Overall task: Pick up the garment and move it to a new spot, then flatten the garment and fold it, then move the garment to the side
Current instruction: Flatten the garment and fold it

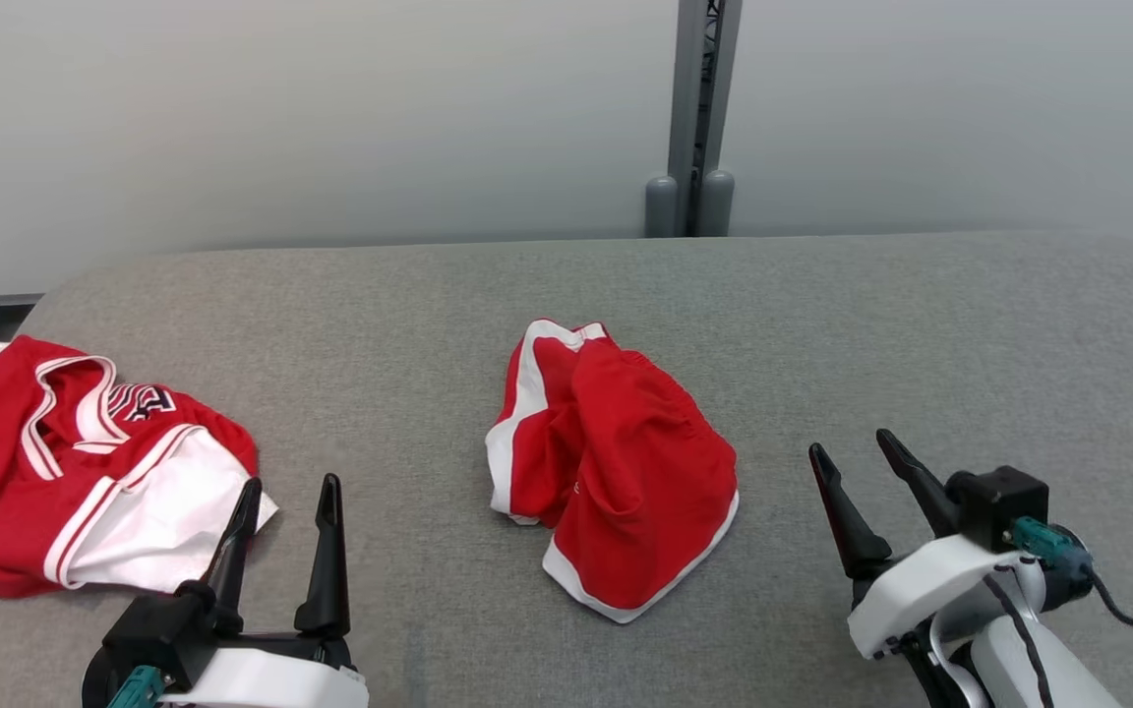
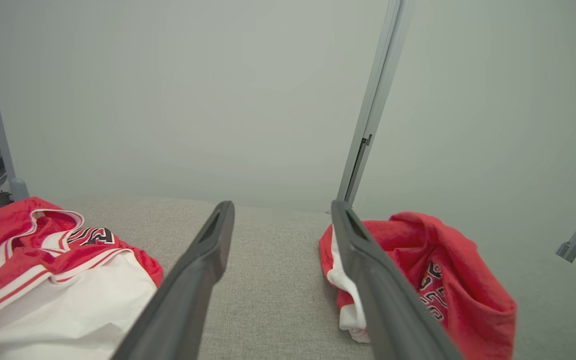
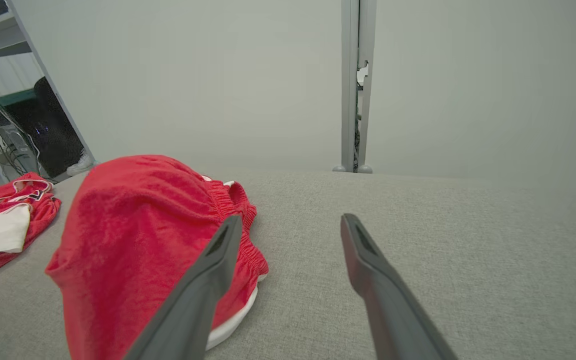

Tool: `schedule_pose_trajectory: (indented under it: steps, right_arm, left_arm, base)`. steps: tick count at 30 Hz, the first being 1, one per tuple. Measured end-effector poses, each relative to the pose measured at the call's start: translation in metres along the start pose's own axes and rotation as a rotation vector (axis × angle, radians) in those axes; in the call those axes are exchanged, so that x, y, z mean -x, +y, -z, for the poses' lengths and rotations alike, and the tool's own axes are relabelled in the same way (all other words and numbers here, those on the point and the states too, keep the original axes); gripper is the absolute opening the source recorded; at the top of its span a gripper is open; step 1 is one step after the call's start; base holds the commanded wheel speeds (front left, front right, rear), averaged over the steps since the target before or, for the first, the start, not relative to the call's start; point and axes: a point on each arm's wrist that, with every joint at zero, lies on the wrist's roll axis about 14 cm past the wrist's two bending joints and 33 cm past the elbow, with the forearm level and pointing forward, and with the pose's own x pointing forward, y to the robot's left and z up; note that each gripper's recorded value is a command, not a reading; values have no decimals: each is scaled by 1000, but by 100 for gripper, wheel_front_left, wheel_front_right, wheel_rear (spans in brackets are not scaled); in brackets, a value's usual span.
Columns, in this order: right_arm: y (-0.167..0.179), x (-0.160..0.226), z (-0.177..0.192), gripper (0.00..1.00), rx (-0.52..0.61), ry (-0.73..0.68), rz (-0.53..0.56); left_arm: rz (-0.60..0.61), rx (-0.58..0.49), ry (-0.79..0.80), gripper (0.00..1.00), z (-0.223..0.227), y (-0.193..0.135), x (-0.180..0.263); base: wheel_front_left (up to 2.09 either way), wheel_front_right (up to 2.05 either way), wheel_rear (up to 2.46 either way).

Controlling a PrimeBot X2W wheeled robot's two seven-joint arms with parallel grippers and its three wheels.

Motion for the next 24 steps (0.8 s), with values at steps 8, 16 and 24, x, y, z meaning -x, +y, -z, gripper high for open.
schedule_pose_trajectory:
  steps: [8, 16, 24]
  right_arm:
    - [10, -38, 32, 100, 10, 221, -86]
    - [19, -57, 76, 100, 23, 490, -155]
    - [28, -68, 100, 100, 9, 654, -198]
  left_arm:
    - [-67, -6, -8, 100, -4, 22, 10]
    - [-144, -9, -3, 100, -3, 45, 18]
    - [-202, -11, 6, 100, -1, 63, 25]
  base:
    - [0, 0, 0]
    - [0, 0, 0]
    - [0, 0, 0]
